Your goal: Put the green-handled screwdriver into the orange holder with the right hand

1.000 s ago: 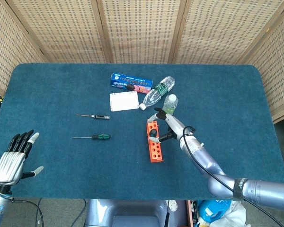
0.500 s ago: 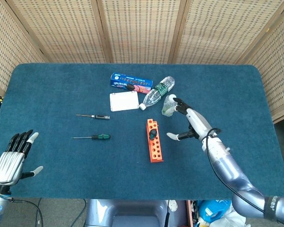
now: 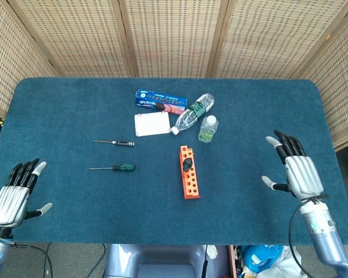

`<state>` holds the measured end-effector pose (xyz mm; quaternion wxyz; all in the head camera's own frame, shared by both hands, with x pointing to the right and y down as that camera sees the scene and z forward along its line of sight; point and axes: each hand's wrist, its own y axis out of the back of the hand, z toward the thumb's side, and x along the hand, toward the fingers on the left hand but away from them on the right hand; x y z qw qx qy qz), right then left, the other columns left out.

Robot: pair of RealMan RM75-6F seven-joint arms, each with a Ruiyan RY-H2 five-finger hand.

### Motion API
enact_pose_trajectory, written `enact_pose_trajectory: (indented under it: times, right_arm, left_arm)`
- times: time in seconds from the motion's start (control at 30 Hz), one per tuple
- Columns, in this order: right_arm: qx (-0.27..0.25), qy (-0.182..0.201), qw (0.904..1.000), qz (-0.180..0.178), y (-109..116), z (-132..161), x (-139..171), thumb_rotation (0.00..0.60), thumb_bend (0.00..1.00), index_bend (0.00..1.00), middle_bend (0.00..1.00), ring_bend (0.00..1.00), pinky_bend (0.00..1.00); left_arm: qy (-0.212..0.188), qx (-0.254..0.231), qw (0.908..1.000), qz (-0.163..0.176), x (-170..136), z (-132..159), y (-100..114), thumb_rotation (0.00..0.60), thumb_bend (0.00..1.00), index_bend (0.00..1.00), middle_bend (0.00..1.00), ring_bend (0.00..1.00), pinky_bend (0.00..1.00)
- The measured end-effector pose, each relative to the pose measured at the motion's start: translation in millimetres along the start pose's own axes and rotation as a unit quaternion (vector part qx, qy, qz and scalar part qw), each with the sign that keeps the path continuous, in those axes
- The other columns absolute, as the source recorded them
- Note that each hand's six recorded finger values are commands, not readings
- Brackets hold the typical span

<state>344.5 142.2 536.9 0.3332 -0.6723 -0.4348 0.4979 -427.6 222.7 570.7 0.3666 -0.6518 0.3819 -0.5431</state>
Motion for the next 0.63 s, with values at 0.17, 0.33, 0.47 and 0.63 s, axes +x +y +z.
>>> enact_pose_trajectory:
  times: [0.17,0.33,0.47,0.63]
  right_arm:
    - [0.064,-0.035,0.9972,-0.015,-19,-35,42,0.6,0.18,0.0,0.0,0.0,0.0]
    - [0.092,-0.054,0.9942,-0.017,-34,-53,68,0.6,0.18,0.0,0.0,0.0,0.0]
    - [0.098,-0.059,0.9931,-0.023,-38,-59,78,0.6,0.18,0.0,0.0,0.0,0.0]
    - [0.103,-0.063,0.9924,-0.026,-41,-65,83,0.6,0.18,0.0,0.0,0.0,0.0]
  left_arm:
    - [0.001,0.002,1.0,0.0,-1,0,0,0.6,0.0,0.0,0.0,0.0,0.0]
    - [0.004,0.005,1.0,-0.003,0,-1,-1,0.6,0.0,0.0,0.0,0.0,0.0]
    - [0.003,0.007,1.0,-0.002,0,-1,-1,0.6,0.0,0.0,0.0,0.0,0.0]
    - [0.003,0.009,1.0,-0.003,2,-1,-2,0.6,0.0,0.0,0.0,0.0,0.0]
